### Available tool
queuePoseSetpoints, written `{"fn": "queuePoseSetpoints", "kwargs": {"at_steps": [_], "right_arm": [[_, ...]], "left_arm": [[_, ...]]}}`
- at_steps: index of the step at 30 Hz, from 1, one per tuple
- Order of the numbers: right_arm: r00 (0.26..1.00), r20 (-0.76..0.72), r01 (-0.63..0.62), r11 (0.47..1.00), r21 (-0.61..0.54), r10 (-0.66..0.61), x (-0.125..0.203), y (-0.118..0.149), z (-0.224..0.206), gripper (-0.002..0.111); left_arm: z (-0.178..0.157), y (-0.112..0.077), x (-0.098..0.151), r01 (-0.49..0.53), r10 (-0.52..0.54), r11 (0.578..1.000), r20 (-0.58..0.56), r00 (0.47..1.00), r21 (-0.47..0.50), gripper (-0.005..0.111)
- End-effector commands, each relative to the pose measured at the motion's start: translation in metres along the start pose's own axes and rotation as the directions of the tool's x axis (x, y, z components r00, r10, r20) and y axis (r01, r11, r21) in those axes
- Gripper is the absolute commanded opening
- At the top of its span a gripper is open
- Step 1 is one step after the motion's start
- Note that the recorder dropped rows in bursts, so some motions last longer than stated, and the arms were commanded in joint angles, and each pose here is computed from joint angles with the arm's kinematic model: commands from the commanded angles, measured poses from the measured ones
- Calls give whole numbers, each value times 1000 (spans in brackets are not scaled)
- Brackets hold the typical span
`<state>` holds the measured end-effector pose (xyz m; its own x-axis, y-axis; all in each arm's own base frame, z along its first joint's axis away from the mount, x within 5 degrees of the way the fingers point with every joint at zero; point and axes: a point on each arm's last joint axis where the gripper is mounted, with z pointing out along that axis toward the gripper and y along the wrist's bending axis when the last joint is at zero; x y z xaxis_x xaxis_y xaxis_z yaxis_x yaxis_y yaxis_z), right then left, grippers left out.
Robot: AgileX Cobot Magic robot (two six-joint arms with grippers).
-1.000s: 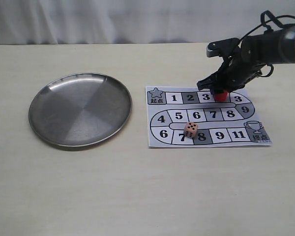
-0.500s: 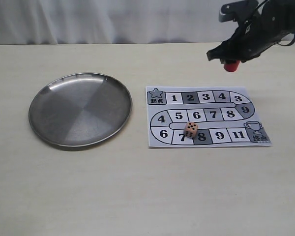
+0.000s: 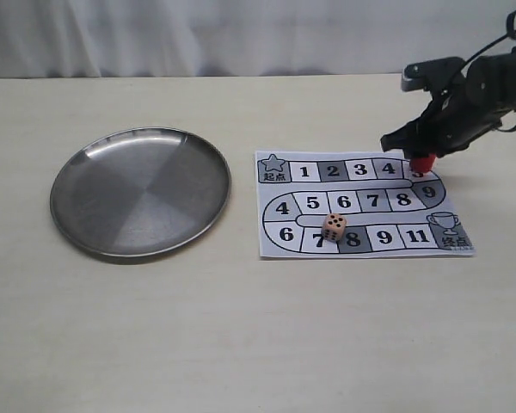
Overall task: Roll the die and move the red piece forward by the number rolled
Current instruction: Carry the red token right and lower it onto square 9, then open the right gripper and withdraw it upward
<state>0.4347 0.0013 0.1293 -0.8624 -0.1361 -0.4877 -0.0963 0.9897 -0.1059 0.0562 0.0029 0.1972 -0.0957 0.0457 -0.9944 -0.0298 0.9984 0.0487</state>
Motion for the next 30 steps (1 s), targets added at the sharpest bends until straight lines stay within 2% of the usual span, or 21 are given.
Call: {"fn": "queuePoseSetpoints", "kwargs": {"at_steps": [1,4,6,9,10,11,13,16,20,23,28,30], "right_arm": [[999,-48,3,1000,-5,-3,14,1,25,5],[999,-48,5,1000,-7,-6,14,2,25,7],[999,-48,7,1000,-8,-7,14,3,25,23],[999,-45,-29,1000,-4,29,11,2,20,56],[999,-14,-41,999,-4,41,5,2,12,61],[998,22,-67,998,-11,67,-1,1,2,61],[985,139,-104,994,-25,106,-21,-2,-31,49],[938,326,-119,992,-30,123,-47,-8,-105,7],[886,449,-118,993,-29,118,-50,-12,-163,4],[834,540,-115,993,-31,113,-36,-11,-194,4],[723,683,-110,993,-37,105,9,-6,-233,4],[692,715,-107,993,-40,103,38,-3,-242,4]], "left_arm": [[0,-1,0,2,-2,1000,10,1000,10,0],[0,-1,0,2,-2,1000,10,1000,10,0],[0,-1,0,2,-2,1000,10,1000,10,0],[0,-1,0,2,-2,1000,10,1000,10,0],[0,-1,0,2,-2,1000,10,1000,10,0],[0,-1,0,2,-2,1000,10,1000,10,0],[0,-1,0,2,-2,1000,10,1000,10,0],[0,-1,0,2,-2,1000,10,1000,10,0],[0,-1,0,2,-2,1000,10,1000,10,0],[0,-1,0,2,-2,1000,10,1000,10,0],[0,-1,0,2,-2,1000,10,1000,10,0],[0,-1,0,2,-2,1000,10,1000,10,0]]}}
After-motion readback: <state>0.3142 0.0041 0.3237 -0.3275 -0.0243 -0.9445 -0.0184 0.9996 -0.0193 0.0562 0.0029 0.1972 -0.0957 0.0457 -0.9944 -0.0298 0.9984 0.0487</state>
